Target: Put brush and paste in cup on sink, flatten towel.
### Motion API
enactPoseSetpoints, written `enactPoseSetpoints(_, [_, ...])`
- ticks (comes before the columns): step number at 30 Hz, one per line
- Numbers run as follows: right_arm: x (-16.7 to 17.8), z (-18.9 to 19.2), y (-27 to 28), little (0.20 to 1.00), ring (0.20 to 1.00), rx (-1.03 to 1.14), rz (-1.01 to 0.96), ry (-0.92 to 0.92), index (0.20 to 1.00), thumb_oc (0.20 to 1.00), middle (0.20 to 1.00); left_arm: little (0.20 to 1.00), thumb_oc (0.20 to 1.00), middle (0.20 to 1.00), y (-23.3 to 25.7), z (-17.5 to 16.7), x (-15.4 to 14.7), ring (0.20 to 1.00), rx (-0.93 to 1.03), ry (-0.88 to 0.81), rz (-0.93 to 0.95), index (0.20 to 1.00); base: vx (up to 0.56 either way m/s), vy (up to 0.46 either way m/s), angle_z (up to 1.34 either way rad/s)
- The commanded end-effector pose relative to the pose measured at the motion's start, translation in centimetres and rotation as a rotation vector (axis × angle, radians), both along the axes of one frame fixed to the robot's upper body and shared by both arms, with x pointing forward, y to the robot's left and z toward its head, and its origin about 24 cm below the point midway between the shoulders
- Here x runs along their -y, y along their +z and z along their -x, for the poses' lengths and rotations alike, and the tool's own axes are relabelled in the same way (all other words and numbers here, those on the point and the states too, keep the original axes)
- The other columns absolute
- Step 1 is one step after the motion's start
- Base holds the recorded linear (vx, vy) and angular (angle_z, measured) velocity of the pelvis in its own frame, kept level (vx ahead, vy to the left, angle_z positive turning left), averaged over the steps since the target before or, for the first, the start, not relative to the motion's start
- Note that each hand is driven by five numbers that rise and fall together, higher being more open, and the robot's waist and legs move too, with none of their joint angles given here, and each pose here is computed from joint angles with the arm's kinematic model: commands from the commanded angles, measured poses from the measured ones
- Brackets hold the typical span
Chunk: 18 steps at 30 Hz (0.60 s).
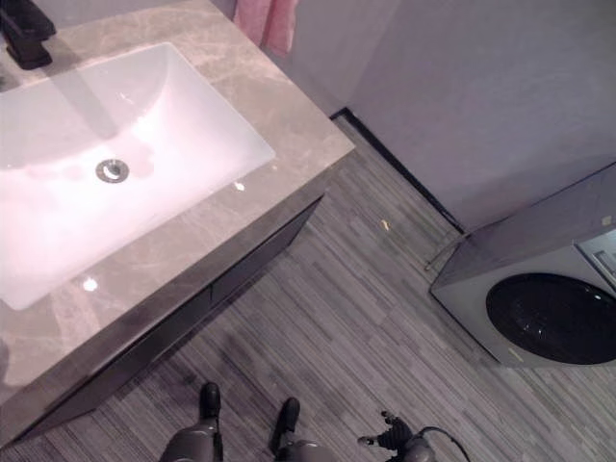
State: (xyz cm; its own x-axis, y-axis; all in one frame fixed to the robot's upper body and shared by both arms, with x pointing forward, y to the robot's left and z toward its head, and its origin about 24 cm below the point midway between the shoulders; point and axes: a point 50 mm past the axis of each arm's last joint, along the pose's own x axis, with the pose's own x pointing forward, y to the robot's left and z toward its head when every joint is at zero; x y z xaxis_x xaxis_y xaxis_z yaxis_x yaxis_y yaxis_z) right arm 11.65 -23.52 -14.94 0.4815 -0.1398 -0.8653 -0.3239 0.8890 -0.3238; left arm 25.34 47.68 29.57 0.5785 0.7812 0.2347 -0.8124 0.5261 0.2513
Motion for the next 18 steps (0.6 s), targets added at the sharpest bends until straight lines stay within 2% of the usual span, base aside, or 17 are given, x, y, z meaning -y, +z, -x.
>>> enactPoseSetpoints(1, [2.7, 0.7, 0.4, 1.0, 1.0, -0.026, 0.057, -0.051, 1.0, 1.0, 1.0, 0.2, 0.2, 0.2, 2.0, 2.0, -1.0, 0.2, 0.018, 0.067, -0.068, 0.2, -0.03, 0.047, 0.01])
enactPoseSetpoints(9, [2.0, 1.6, -0.1, 1.0, 1.0, -0.053, 0.037, -0.045, 1.0, 1.0, 1.0, 0.2, 0.2, 0.2, 0.5, 0.9, -0.2, 0.2, -0.013, -0.001, -0.101, 0.2, -0.02, 0.014, 0.05])
enactPoseSetpoints(13, [1.9, 1.8, -0.1, 1.0, 1.0, -0.051, 0.037, -0.058, 1.0, 1.0, 1.0, 0.2, 0.2, 0.2, -1.4, 0.2, 1.0, 0.2, -0.03, -0.105, -0.146, 0.2, -0.01, -0.012, 0.17])
enactPoseSetpoints(18, [2.4, 1.9, 0.0, 1.0, 1.0, -0.042, 0.046, -0.076, 1.0, 1.0, 1.0, 0.2, 0.2, 0.2, -3.4, 1.7, 0.8, 0.2, -0.058, -0.138, -0.156, 0.2, 0.0, -0.033, 0.22])
